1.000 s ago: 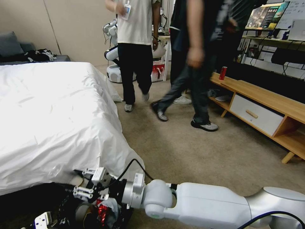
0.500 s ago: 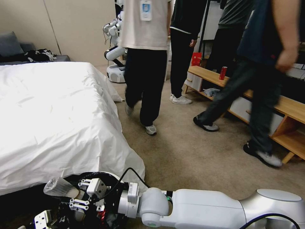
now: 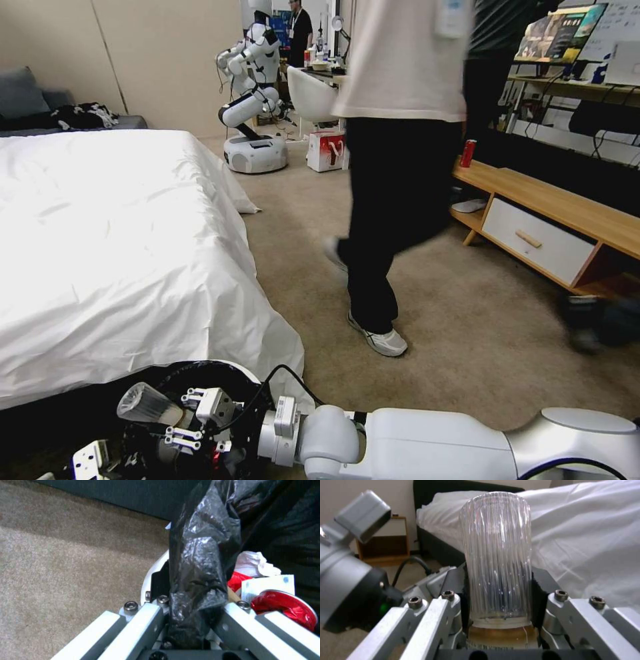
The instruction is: Pick up the trash bin, then pick up the garbage from the floor and place it into the trash bin.
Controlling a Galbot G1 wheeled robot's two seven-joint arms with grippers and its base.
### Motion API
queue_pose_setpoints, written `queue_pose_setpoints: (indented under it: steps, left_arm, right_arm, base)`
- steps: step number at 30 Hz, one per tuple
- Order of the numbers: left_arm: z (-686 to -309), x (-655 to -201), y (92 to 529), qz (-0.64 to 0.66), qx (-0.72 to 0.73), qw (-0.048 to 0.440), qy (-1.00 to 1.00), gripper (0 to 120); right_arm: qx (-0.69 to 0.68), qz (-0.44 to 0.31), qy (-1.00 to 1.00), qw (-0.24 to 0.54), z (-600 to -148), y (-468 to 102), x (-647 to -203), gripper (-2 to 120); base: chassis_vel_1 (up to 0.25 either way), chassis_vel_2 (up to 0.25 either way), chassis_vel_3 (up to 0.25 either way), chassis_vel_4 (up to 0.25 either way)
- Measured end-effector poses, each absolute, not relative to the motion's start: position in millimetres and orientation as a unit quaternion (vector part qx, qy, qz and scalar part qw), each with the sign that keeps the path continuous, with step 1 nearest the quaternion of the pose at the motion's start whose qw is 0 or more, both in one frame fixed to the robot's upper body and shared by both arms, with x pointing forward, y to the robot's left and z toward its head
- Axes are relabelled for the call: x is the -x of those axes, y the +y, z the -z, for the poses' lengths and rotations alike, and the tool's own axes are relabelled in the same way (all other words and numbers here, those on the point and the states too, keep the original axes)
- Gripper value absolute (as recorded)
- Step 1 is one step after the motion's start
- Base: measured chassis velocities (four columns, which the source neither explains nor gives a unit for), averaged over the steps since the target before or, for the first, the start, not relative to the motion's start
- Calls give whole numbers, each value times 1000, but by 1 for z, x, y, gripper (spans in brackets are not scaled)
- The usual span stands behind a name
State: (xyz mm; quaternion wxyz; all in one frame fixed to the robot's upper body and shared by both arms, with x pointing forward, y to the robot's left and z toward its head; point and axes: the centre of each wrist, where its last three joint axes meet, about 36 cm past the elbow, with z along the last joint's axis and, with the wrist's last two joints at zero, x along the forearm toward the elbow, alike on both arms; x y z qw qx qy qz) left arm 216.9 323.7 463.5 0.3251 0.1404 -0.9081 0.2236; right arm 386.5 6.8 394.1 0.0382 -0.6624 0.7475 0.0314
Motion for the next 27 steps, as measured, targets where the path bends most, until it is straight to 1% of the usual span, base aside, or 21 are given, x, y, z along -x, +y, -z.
queue_pose_setpoints:
  steps: [12,27]
  left_arm:
    - [-461,-217,324,-225,-141,327,-907,0]
    - [-460,-219,326,-227,-141,325,-907,0]
  right_arm:
    - [661,-21,749,42,-376,10,-389,32]
    - [664,-21,747,43,-372,15,-390,32]
  base:
    - [0,0,0,0]
    - [0,0,0,0]
